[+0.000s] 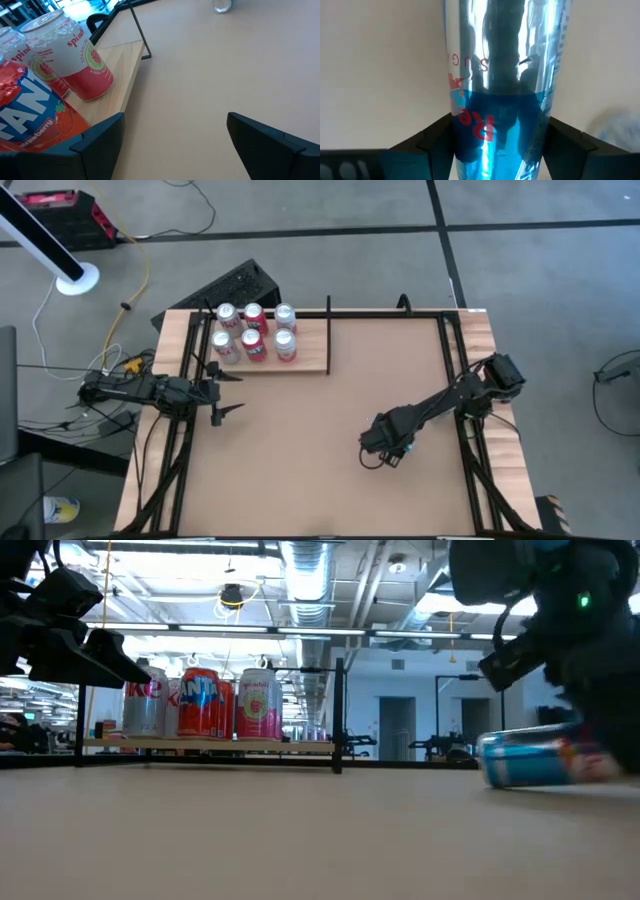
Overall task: Place canned beverage on shelf
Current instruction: Put the bottom blue soda can on the shelf
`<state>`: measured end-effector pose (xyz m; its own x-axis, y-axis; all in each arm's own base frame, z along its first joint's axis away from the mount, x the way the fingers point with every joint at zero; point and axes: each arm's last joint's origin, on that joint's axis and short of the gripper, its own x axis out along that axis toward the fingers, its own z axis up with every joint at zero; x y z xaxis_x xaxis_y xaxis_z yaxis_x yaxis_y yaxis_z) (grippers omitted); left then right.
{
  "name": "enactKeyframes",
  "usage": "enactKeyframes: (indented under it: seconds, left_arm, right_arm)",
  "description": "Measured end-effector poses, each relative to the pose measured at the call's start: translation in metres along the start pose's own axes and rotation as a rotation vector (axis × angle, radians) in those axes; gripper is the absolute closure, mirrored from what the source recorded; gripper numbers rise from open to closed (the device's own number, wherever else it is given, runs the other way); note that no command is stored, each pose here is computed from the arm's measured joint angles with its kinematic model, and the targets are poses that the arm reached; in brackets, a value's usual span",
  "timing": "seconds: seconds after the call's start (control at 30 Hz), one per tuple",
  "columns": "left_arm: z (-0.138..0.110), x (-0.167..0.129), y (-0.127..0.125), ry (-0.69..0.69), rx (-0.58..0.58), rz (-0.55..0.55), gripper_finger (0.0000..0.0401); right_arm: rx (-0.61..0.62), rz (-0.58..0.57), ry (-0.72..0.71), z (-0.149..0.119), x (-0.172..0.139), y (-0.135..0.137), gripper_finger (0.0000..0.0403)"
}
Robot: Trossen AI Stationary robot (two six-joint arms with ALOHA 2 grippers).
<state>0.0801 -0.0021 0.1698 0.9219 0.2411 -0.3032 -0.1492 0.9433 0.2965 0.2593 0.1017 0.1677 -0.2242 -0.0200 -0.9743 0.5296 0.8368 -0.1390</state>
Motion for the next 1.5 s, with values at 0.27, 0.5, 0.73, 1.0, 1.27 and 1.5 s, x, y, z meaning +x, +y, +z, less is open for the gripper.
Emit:
enactKeyframes:
  seconds: [0.27, 0.5, 0.73, 1.0, 1.27, 1.5]
  left_arm:
    - [0.000, 0.000, 0.000, 0.000, 0.000, 0.000, 0.0065]
    - [0.000, 0.000, 0.000, 0.000, 0.000, 0.000, 0.0065]
    - [0.000, 0.000, 0.000, 0.000, 0.000, 0.000, 0.0065]
    - [0.000, 0.000, 0.000, 0.000, 0.000, 0.000, 0.0065]
    - [0.000, 0.000, 0.000, -0.001, -0.001, 0.000, 0.0065]
    - [0.000, 0.000, 0.000, -0.001, 0.000, 0.000, 0.0065]
  right_arm:
    - [0.062, 0.036, 0.217, 0.006, -0.074, -0.013, 0.0137]
    - [0.257, 0.380, 0.439, 0.020, -0.122, -0.019, 0.0137]
    - [0.416, 0.565, 0.777, 0.039, -0.114, -0.026, 0.0138]
    - [0.498, 0.668, 1.002, 0.060, -0.075, -0.036, 0.0138]
    - [0.472, 0.795, 1.059, 0.092, -0.032, -0.046, 0.0138]
    - [0.413, 0.866, 1.058, 0.115, 0.005, -0.045, 0.0138]
